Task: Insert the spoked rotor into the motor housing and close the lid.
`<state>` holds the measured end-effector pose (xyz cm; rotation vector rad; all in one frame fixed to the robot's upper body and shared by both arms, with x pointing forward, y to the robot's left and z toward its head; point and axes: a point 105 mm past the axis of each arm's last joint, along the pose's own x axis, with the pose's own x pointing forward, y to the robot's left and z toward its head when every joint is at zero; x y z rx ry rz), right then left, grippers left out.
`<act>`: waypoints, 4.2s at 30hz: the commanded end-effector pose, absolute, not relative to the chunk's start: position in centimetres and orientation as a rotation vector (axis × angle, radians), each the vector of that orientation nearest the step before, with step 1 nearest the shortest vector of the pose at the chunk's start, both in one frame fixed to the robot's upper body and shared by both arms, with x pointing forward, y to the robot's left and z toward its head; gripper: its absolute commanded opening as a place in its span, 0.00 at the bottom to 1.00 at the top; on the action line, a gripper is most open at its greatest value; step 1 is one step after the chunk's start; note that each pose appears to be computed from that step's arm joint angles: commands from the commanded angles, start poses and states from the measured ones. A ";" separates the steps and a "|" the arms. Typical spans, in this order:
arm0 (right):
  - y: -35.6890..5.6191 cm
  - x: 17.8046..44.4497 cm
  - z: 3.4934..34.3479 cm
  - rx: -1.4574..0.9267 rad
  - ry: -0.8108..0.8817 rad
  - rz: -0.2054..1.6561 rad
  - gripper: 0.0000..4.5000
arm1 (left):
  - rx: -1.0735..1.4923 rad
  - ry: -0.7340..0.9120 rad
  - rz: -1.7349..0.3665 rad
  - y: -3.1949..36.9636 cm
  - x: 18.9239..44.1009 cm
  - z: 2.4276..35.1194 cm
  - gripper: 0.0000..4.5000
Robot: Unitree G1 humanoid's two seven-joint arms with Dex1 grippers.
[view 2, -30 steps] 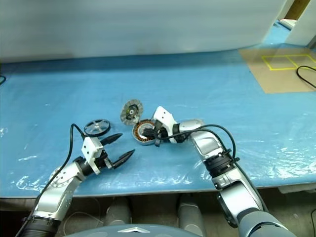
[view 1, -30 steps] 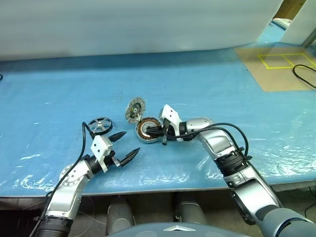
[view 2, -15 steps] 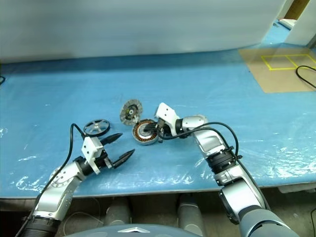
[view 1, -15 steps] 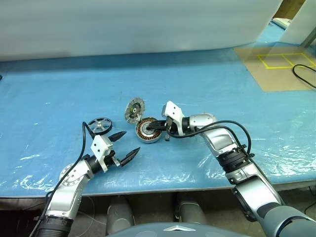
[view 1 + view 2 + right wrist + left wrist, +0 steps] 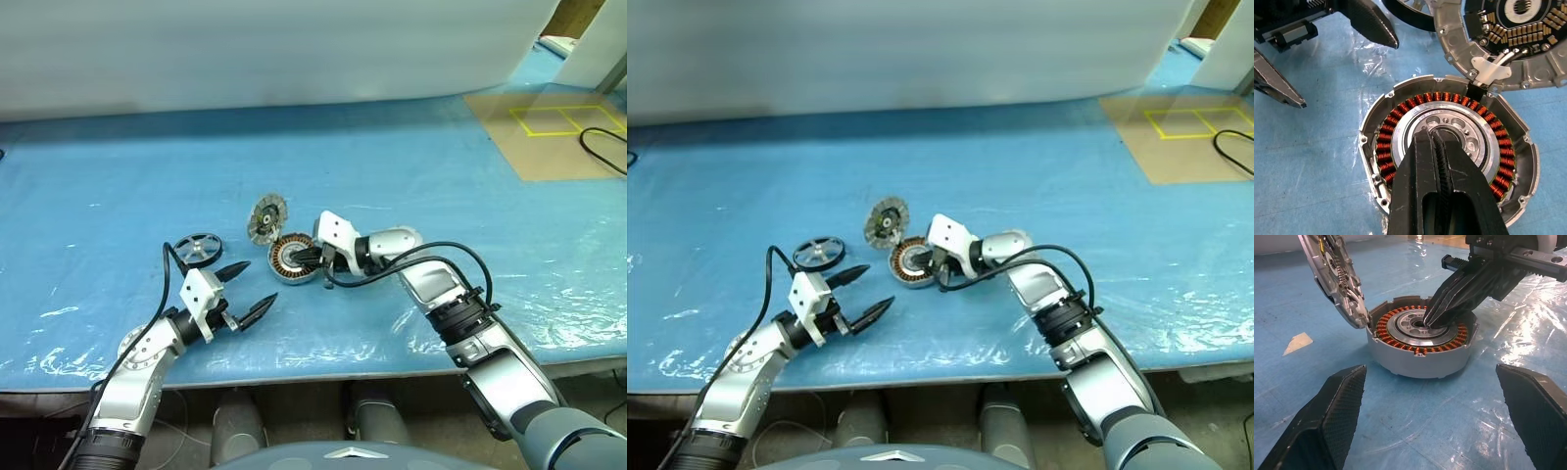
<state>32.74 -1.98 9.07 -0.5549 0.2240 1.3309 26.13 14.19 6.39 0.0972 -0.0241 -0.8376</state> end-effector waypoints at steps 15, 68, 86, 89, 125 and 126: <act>-0.9 33.7 11.9 -0.496 0.186 1.332 0.01 | 0.101 -0.045 -0.845 14.1 25.9 7.0 1.00; -1.8 34.3 11.6 -0.545 0.149 1.322 0.01 | 0.109 -0.056 -0.841 14.1 26.3 7.4 1.00; -5.2 31.7 13.7 -0.354 0.084 1.416 0.01 | 0.060 -0.054 -0.854 18.1 26.7 13.5 1.00; -5.3 31.0 13.3 -0.350 0.078 1.421 0.01 | 0.081 -0.049 -0.876 19.2 27.3 15.6 1.00; -2.9 26.9 8.9 -0.248 0.108 1.260 0.01 | 0.466 0.570 -1.163 24.8 36.6 16.9 1.00; -2.9 26.9 8.9 -0.241 0.108 1.251 0.01 | 0.473 0.556 -1.174 24.5 36.6 16.8 1.00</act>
